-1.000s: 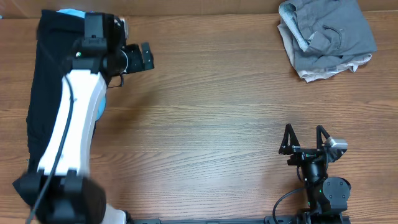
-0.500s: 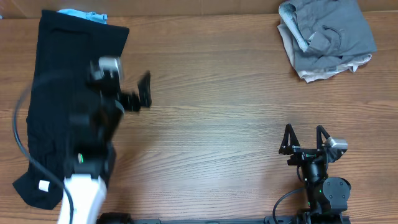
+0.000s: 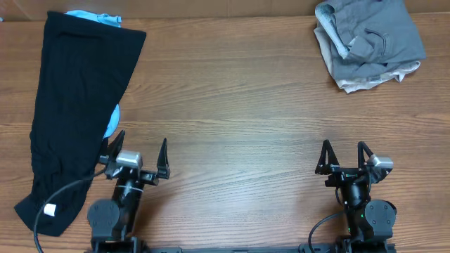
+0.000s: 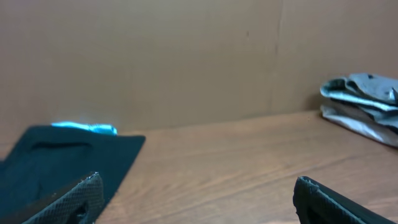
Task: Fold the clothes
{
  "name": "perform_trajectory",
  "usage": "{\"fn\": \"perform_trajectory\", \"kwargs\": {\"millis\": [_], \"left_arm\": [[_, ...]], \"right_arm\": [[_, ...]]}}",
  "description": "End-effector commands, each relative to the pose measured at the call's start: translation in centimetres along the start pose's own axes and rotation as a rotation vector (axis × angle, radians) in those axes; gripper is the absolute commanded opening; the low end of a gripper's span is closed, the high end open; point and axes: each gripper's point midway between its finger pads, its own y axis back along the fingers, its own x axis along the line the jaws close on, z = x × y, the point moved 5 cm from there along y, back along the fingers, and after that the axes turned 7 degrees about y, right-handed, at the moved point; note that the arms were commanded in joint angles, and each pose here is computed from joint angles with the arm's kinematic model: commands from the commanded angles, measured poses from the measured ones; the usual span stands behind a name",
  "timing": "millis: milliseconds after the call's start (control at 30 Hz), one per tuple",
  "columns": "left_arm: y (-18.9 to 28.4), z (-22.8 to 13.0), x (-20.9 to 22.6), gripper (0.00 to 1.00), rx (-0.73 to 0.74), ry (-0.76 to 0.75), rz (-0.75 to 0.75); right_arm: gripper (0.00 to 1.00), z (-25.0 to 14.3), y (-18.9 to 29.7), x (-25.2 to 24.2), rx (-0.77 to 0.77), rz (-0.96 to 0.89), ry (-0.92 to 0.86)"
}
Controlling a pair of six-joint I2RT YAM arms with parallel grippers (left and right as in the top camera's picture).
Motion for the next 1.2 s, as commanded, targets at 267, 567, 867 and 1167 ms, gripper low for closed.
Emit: {"fn": "perform_trajectory", "kwargs": {"millis": [267, 567, 867, 1167], "left_arm": [[1.4, -2.8, 1.2, 1.00, 0.034, -0.017, 0.093], [1.8, -4.2, 1.5, 1.00, 0.099, -0.020, 0.114], [1.8, -4.2, 1.5, 1.00, 0.100, -0.021, 0.115], [1.8, -4.2, 1.5, 1.00, 0.101, -0.020, 0.115]], "right_arm": [[1.00, -0.1, 0.0, -0.2, -0.008, -0.012, -0.004], [1.00, -0.1, 0.0, -0.2, -0.008, -0.012, -0.004], [1.00, -0.1, 0.0, -0.2, -0.008, -0.012, -0.004], [1.00, -0.1, 0.0, -0.2, -0.008, -0.012, -0.004]]}}
